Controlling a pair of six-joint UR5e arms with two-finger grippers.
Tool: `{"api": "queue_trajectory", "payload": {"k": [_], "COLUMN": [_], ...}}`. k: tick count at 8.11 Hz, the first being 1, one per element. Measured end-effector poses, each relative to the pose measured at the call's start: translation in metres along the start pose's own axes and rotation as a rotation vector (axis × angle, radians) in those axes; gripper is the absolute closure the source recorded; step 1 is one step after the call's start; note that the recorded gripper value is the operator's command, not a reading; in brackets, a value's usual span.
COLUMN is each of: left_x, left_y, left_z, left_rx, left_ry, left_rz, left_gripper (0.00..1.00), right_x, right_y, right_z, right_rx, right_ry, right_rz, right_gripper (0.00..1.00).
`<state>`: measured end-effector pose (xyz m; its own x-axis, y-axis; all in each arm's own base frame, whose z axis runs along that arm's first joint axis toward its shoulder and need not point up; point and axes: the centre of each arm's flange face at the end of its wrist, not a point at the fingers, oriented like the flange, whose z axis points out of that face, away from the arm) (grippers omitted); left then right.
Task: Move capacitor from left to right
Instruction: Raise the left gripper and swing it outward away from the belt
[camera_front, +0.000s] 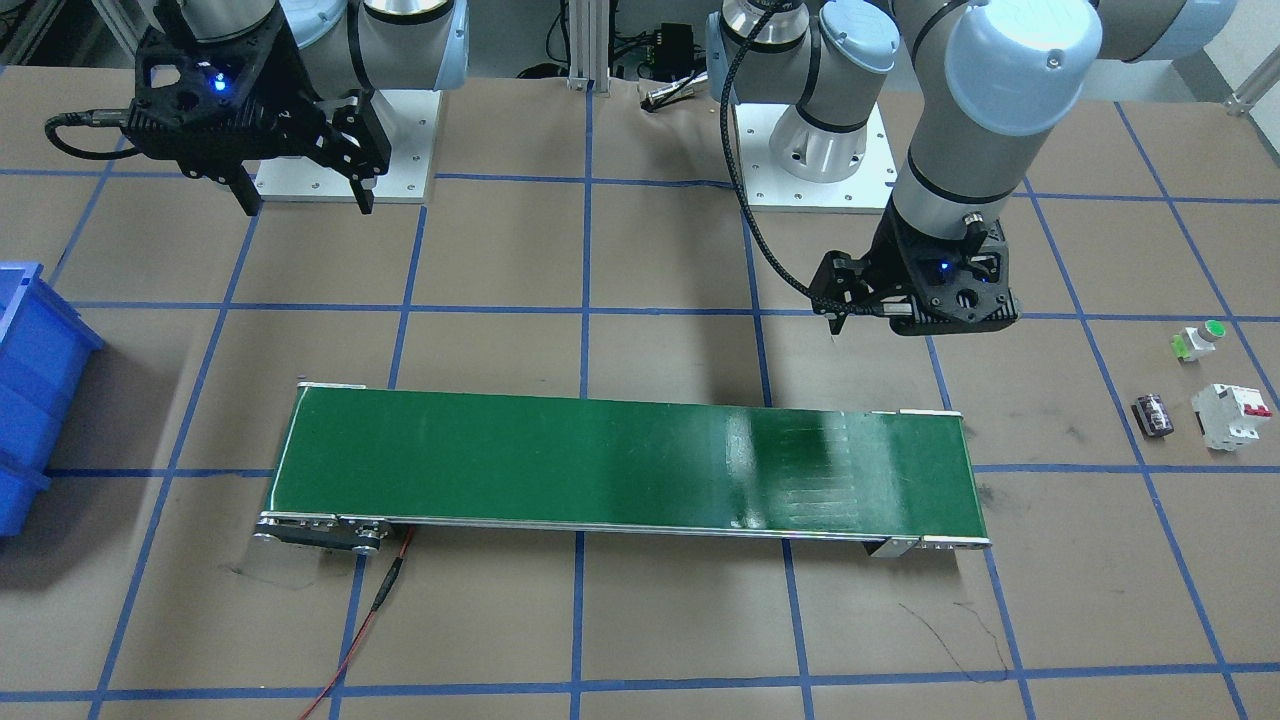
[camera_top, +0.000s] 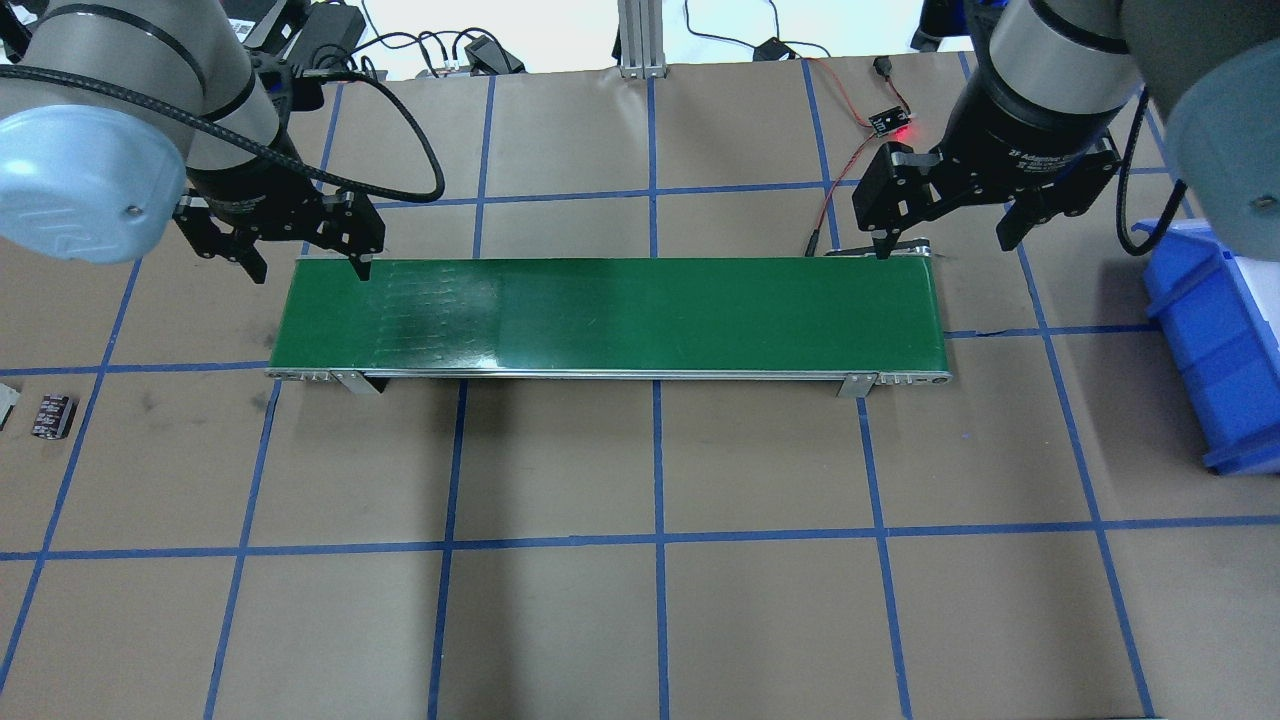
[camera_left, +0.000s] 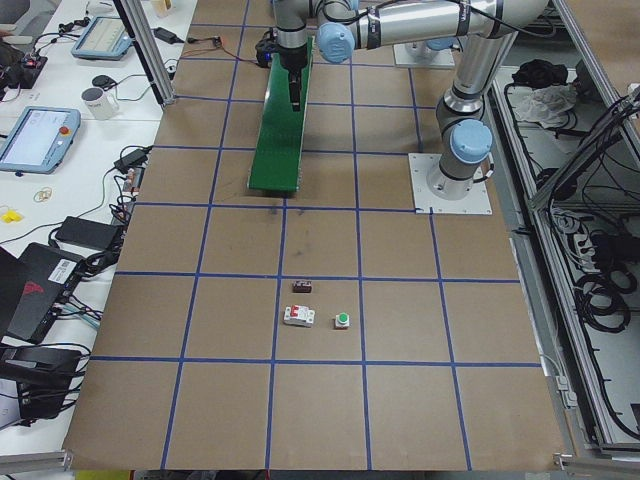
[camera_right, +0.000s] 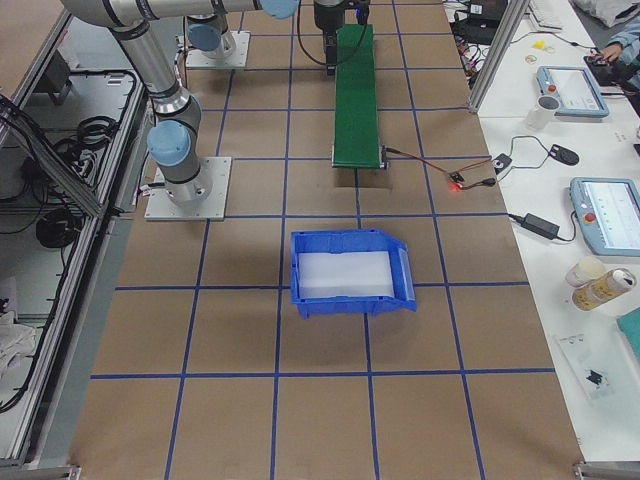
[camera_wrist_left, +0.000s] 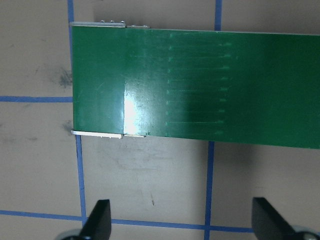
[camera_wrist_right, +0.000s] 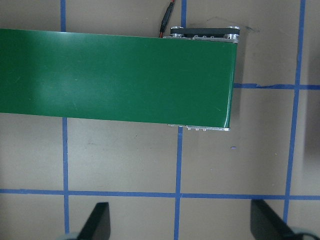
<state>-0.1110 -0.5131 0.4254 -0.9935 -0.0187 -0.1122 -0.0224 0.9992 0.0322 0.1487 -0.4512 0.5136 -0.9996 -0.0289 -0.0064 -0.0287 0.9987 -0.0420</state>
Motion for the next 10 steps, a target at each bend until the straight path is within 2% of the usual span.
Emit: {"api": "queue_trajectory", "payload": {"k": [3, 5, 8, 10], "left_x": [0.006, -0.006, -0.094, -0.182], "left_y": [0.015, 0.011, -0.003, -0.013], "left_z": [-0.010, -0.008, 0.007, 0.025], "left_rx": [-0.010, -0.013, -0.039, -0.029], "left_ry": [-0.003, -0.002, 0.012, 0.011], "left_rz": [0.017, 0.018, 0.060, -0.025], "left_gripper": [0.00, 0.00, 0.00, 0.00], "right_x": [0.000, 0.000, 0.000, 0.000], "right_y": [0.000, 0.000, 0.000, 0.000], "right_z": [0.000, 0.000, 0.001, 0.001], "right_rx": [0.000, 0.000, -0.002, -0.003], "right_ry": [0.000, 0.000, -0.002, 0.000], "right_rz": [0.000, 0.000, 0.000, -0.001], "right_gripper": [0.00, 0.00, 0.00, 0.00]}}
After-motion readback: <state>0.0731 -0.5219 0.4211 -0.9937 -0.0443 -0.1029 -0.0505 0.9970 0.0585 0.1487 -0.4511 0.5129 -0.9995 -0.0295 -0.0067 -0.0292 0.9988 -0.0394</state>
